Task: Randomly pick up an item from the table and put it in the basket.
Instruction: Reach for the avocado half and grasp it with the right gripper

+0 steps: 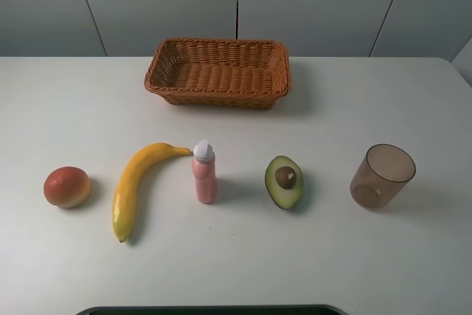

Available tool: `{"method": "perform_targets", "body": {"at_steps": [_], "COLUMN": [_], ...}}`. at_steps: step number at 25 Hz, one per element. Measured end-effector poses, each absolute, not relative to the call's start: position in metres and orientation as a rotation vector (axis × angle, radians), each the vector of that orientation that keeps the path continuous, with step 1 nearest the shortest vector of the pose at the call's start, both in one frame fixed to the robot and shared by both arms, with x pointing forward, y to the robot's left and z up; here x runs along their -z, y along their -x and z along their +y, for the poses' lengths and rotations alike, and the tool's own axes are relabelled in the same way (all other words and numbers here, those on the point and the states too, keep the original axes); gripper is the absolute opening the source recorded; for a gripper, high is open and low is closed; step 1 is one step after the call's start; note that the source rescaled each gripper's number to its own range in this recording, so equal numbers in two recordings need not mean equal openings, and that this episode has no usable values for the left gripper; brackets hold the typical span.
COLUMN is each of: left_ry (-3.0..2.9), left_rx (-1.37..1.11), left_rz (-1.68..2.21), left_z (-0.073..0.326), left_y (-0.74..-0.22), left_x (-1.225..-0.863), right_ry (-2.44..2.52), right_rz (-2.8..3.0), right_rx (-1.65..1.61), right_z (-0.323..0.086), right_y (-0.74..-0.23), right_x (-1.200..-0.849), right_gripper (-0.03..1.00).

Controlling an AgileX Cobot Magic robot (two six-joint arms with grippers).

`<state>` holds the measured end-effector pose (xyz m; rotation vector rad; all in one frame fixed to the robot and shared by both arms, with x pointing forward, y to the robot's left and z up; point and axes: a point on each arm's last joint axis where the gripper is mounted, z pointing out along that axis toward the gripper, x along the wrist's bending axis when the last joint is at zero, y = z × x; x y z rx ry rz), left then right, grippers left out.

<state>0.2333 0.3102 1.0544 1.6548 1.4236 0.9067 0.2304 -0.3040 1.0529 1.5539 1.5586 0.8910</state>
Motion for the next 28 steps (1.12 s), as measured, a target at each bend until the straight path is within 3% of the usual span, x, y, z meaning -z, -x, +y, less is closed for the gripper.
{"method": "perform_targets", "body": {"at_steps": [28], "left_ry": [-1.653], "left_rx": [-0.906], "left_rz": [1.425], "left_z": [0.310], "left_y": [-0.233], "left_x": [-1.054], "right_ry": [-1.566], "right_rz": [1.538], "right_rx": [-0.939], "right_z": [-0.302], "right_y": [-0.230], "right_x": [-1.065], "right_gripper": [1.00]}}
